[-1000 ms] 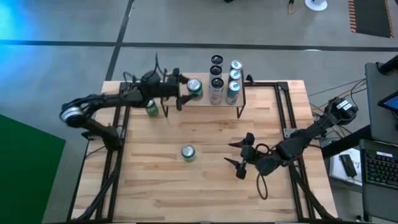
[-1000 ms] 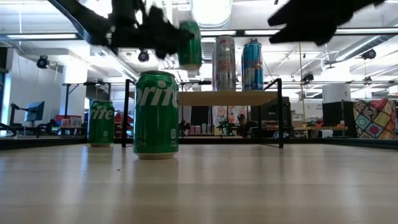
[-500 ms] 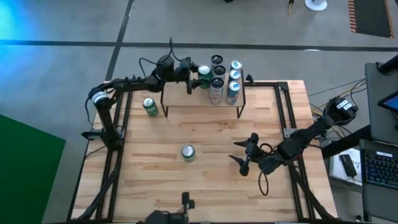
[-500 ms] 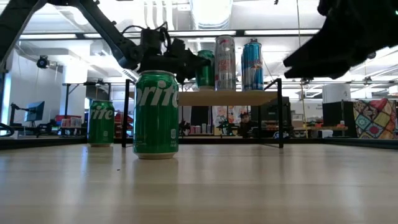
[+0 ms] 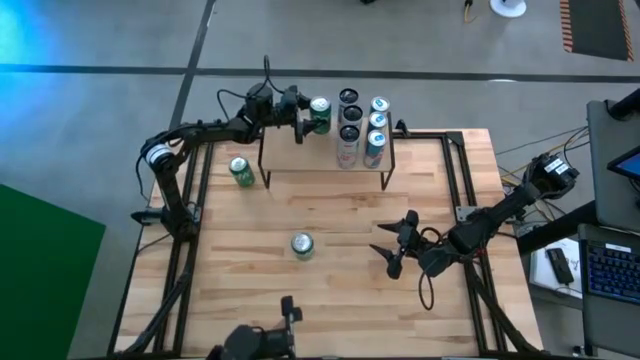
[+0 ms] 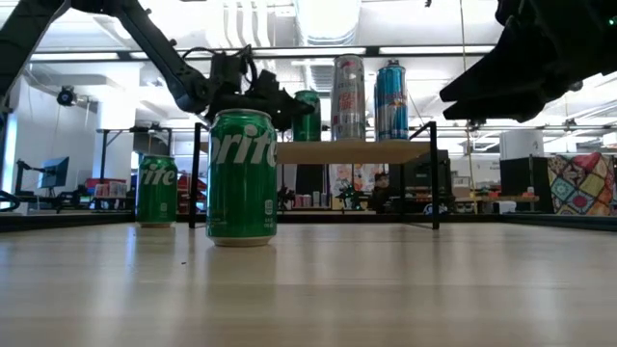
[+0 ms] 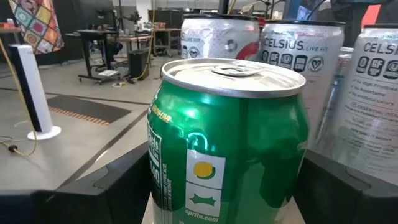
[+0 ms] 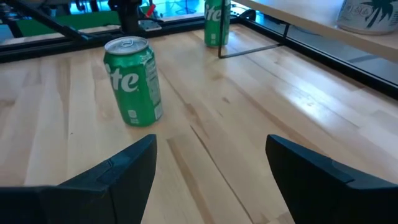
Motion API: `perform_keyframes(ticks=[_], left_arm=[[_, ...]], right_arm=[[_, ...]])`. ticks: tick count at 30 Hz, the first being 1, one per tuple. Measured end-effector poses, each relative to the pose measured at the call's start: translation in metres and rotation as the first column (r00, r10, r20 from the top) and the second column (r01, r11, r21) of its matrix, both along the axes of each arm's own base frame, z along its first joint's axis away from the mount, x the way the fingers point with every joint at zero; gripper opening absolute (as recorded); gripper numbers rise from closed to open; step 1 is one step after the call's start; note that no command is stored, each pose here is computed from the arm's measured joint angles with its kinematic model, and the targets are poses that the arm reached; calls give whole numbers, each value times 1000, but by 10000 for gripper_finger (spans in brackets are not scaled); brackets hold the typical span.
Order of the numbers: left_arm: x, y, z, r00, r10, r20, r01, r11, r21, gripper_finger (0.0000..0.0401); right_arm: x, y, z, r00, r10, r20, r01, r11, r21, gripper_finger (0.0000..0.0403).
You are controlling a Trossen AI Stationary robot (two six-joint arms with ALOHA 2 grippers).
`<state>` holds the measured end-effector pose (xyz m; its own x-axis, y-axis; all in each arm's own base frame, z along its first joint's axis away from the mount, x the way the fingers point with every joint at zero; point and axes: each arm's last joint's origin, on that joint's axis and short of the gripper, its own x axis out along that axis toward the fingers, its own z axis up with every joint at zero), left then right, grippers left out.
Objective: Sort soda cans
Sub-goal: Put the bottom green soda can on the shelf, then put the bottom green soda can on the shelf and align it with other green soda can
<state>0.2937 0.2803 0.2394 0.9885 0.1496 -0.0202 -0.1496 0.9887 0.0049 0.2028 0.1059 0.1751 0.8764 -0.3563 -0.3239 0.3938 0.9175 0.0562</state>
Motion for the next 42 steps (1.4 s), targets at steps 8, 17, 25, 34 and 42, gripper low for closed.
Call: perform_keyframes(ticks=[8,17,25,34,42], left_arm=[[-1,5,-9,1000,11,-15,-12,1000,-8,314],[-3,6,-7,1000,15,-15,-15,1000,6,363],[-15,-4,18,992,88,-95,-80,994,80,374],[-38,-26,40,972,150,-181,-136,987,89,375],[-74,-94,17,975,135,-175,-121,989,88,367]], right_arm=[[0,0,0,1000,-4,3,4,1000,-1,288],[0,0,1,1000,-4,6,4,1000,2,288],[1,0,2,1000,-6,13,5,1000,12,288],[1,0,2,1000,-7,15,7,1000,17,288],[2,1,6,999,5,34,-5,1000,7,288]])
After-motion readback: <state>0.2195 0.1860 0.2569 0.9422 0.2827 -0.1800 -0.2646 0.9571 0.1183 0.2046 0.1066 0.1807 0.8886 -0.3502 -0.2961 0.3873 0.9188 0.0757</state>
